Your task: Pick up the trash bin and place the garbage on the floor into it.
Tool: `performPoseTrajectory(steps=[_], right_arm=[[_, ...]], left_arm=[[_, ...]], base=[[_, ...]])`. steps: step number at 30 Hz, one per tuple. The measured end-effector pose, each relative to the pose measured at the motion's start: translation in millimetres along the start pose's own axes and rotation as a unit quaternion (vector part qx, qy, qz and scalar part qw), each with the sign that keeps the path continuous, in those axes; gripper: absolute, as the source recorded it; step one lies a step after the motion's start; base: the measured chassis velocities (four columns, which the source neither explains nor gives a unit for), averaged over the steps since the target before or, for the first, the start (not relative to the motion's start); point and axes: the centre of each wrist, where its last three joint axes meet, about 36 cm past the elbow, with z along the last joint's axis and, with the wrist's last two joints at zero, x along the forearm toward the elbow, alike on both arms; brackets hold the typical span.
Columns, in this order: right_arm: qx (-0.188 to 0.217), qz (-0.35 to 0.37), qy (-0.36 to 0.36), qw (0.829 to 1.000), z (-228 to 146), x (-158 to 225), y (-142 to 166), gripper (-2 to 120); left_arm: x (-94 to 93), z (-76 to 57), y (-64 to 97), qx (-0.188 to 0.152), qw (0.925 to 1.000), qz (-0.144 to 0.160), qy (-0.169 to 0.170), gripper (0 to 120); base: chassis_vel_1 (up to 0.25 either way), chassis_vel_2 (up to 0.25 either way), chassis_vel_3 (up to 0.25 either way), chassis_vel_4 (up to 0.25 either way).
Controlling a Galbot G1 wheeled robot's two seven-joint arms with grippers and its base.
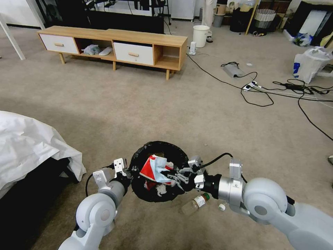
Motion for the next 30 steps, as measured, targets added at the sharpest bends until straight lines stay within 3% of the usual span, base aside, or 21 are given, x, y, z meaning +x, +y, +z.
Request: performPoseTrajectory(steps=[30], right_arm=[[-0.014, 0.01, 0.005, 1.0, 17, -34, -13, 0]], left_arm=[[18.5, 20.2, -18.7, 0.0, 0.9998, 0.015, 0.016, 0]], base=[[0.0, 0.0, 0.0, 0.0]])
